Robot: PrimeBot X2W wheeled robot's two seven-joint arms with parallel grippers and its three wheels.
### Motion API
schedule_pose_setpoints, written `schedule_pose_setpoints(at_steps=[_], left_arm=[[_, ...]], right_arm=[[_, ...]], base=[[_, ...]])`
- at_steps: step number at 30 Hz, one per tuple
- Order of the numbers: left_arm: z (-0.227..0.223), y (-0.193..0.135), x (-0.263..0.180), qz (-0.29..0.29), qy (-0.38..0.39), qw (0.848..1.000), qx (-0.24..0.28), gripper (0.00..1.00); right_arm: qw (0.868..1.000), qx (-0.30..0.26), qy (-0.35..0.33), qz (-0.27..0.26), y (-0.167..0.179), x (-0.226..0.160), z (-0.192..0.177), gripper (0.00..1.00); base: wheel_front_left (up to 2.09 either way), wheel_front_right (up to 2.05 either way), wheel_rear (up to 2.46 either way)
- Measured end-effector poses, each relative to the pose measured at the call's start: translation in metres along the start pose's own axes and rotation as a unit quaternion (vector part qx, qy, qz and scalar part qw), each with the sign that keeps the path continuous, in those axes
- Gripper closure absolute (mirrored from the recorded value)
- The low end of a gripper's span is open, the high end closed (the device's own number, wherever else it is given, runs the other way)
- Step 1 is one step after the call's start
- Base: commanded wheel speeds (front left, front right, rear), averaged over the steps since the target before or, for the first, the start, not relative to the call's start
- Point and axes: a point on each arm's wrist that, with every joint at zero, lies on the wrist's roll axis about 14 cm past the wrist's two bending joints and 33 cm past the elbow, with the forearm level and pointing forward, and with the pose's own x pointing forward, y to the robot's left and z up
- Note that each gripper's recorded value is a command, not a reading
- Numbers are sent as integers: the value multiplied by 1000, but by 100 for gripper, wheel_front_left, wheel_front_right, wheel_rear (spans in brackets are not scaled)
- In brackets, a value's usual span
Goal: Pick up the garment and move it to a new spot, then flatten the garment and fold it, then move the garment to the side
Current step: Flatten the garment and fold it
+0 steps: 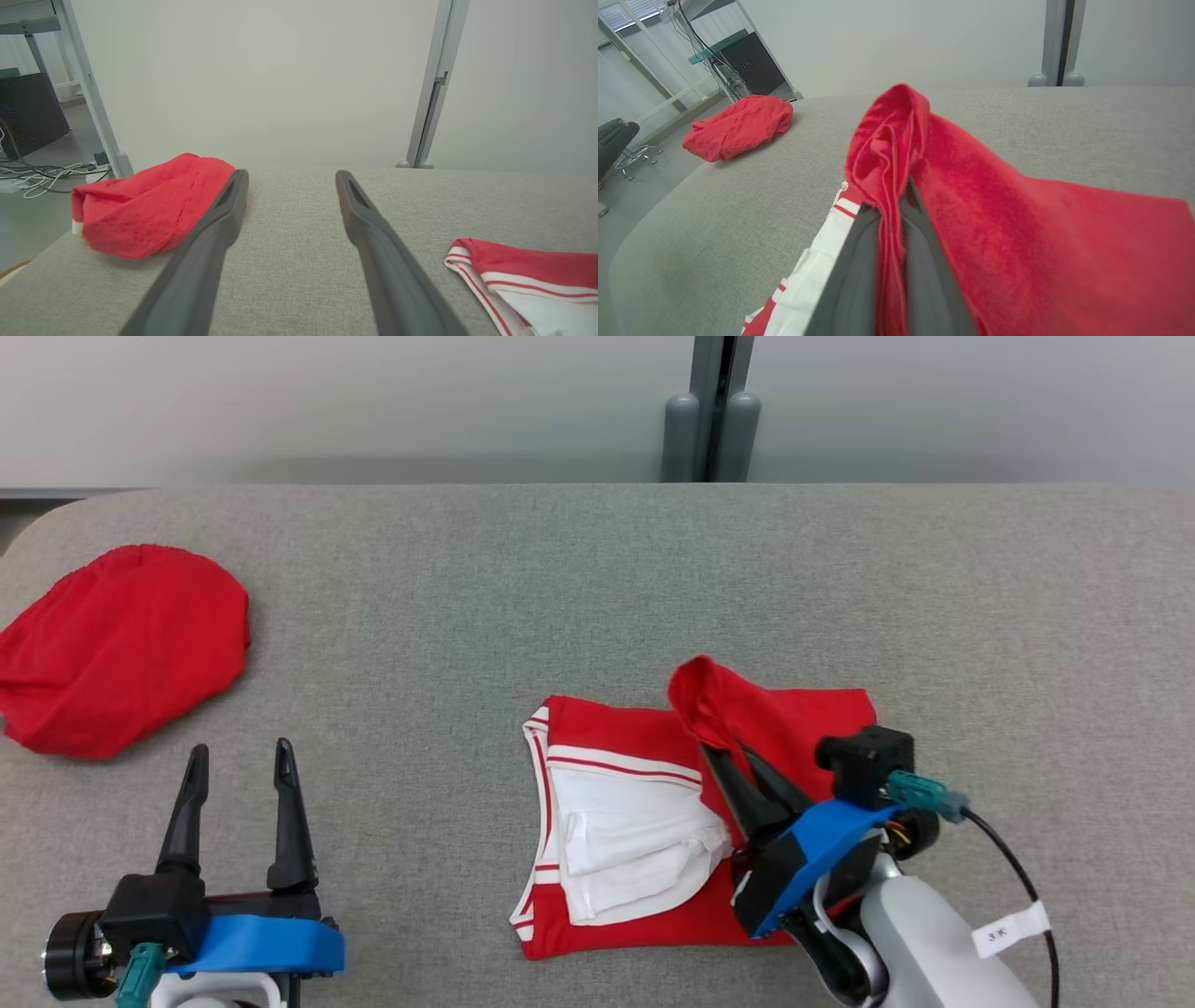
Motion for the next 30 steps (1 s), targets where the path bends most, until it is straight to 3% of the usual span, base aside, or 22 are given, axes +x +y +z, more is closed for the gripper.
schedule_pose_setpoints(at_steps=[15,16,17,23,30], left_arm=[[-8,2,4,10,11,1000,-13,0],[-8,2,4,10,11,1000,-13,0],[-7,2,5,9,10,1000,-13,0],[-6,-1,7,7,8,1000,-15,0],[-2,-12,11,-9,0,1000,-17,0]], right_arm=[[993,26,33,109,66,31,-22,100],[993,26,38,110,66,32,-25,31],[992,26,43,112,67,32,-29,0],[995,21,19,100,59,32,-22,0],[997,-37,-54,50,23,26,16,0]], base=[[0,0,0],[0,0,0],[0,0,0],[0,0,0],[0,0,0]])
